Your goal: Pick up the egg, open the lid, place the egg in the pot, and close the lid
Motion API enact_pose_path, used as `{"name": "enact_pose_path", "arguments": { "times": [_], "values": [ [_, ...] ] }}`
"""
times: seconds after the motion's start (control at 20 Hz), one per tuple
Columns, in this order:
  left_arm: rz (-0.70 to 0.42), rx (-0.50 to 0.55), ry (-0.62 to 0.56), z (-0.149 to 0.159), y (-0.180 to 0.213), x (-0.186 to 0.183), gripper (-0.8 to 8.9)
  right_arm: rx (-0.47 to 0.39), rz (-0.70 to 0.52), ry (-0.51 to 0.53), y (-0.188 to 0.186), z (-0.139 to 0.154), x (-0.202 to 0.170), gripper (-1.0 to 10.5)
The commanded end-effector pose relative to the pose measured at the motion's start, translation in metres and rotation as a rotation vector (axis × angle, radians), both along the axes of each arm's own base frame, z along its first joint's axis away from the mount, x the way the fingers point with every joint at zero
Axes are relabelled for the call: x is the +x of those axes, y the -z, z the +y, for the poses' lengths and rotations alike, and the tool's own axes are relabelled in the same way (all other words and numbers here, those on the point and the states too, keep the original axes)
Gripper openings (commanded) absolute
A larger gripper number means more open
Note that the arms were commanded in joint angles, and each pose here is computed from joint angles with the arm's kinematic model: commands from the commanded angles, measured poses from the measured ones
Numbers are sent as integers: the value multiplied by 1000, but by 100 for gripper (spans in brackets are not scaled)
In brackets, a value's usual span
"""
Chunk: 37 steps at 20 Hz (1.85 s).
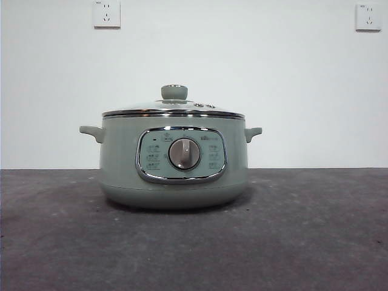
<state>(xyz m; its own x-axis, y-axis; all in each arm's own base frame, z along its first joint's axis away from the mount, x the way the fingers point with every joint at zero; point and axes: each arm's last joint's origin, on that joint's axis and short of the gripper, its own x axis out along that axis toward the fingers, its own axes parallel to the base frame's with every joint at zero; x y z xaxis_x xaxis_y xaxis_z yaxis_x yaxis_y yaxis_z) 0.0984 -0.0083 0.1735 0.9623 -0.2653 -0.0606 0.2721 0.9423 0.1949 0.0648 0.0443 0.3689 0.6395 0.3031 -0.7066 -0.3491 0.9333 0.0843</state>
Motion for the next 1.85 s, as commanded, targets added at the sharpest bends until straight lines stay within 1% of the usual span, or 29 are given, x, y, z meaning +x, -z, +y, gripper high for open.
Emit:
{"name": "enact_pose_path", "arguments": {
  "times": [0.05, 0.25, 0.4, 1.25, 1.35, 1.4, 1.45, 1.5, 1.55, 1.65, 1.75, 1.85],
  "values": [
    [20, -48, -14, 1, 11, 0, -4, 3, 7, 6, 2, 1, 1, 2],
    [108, -64, -21, 1, 23, -3, -4, 2, 7, 6, 2, 1, 1, 1],
    [109, -84, -19, 0, 22, -3, -4, 2, 8, 6, 2, 1, 1, 2],
    [158, -84, -13, 0, 26, -1, -4, 1, 6, 4, 2, 1, 1, 1],
    [165, -84, -14, 0, 26, 0, -4, -13, -8, 25, 2, -1, 0, 2],
    [168, -84, -14, 0, 27, 0, -4, -23, -28, 43, 1, -3, -1, 2],
    [170, -84, -14, 0, 27, 0, -4, -58, -77, 60, -1, -6, -2, 2],
    [171, -84, -14, 0, 27, 0, -4, -60, -127, 96, -4, -10, -3, 1],
    [171, -84, -14, 0, 27, 0, -4, -45, -204, 137, -9, -14, -4, 1],
    [171, -84, -14, 0, 27, 0, -4, -18, -376, 173, -22, -23, -10, 1],
    [171, -84, -14, 0, 27, 0, -4, -23, -558, 206, -32, -31, -17, 1],
    [171, -84, -14, 0, 27, 0, -4, -43, -698, 255, -36, -37, -22, 2]
  ]
}}
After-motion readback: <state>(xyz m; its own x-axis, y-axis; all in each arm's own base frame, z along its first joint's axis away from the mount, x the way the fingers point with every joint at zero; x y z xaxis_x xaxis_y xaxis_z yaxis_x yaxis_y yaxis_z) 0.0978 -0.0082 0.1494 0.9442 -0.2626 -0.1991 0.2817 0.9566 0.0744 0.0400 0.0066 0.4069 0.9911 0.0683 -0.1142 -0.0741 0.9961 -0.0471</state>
